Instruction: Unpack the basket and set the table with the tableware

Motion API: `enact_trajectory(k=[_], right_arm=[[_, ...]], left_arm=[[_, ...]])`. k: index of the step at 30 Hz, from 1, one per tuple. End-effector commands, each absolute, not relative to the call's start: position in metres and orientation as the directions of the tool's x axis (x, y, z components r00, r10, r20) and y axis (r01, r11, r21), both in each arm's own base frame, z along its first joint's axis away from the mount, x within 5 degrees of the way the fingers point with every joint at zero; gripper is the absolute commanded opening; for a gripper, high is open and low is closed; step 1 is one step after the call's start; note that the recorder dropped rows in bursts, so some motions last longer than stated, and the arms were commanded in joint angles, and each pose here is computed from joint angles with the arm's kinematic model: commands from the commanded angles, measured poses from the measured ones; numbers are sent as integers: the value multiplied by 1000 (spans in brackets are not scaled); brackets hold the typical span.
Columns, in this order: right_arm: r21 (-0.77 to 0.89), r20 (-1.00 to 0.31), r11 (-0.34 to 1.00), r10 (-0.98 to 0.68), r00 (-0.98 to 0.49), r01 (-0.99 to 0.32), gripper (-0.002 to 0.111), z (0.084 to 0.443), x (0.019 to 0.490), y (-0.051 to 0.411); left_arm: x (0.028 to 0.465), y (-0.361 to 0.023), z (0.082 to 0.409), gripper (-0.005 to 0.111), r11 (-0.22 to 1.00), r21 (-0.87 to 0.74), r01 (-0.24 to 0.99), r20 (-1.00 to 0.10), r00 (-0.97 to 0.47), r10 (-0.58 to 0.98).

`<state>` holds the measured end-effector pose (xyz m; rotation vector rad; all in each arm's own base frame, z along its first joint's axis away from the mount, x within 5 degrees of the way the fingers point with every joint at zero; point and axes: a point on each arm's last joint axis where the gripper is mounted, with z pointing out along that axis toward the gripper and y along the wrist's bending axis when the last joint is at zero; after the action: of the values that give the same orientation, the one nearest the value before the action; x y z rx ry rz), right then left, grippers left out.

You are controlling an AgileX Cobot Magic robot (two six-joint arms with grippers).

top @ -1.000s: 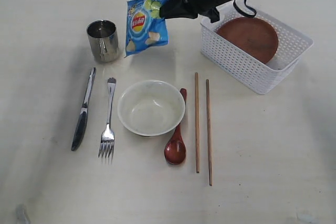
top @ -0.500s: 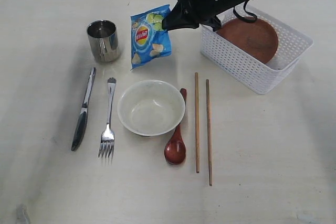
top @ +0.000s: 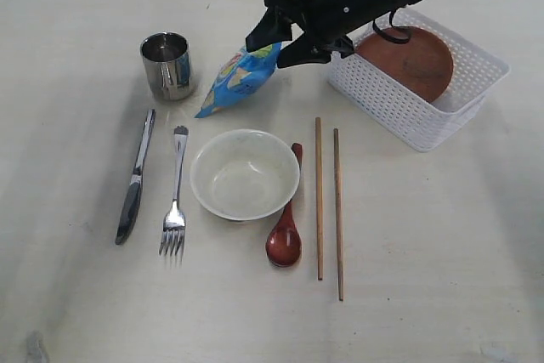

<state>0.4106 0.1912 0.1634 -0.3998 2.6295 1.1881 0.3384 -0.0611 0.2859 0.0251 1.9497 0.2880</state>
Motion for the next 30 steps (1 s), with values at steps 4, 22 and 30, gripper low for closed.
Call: enact_trajectory(k=[4, 22, 30], right_arm=[[568, -501, 692, -138, -854, -445, 59, 213, 428, 165], [-5, -408, 654, -692, -595, -757, -1, 202, 399, 259], [4, -357, 662, -699, -619, -750, -1, 141, 403, 277]], left_arm=[[337, -62, 285, 0, 972, 203, -115, -908, -393, 144], [337, -62, 285, 0, 971, 215, -110, -907, -391, 157], [337, -62, 285, 0, 971, 215, -110, -907, -391, 157]])
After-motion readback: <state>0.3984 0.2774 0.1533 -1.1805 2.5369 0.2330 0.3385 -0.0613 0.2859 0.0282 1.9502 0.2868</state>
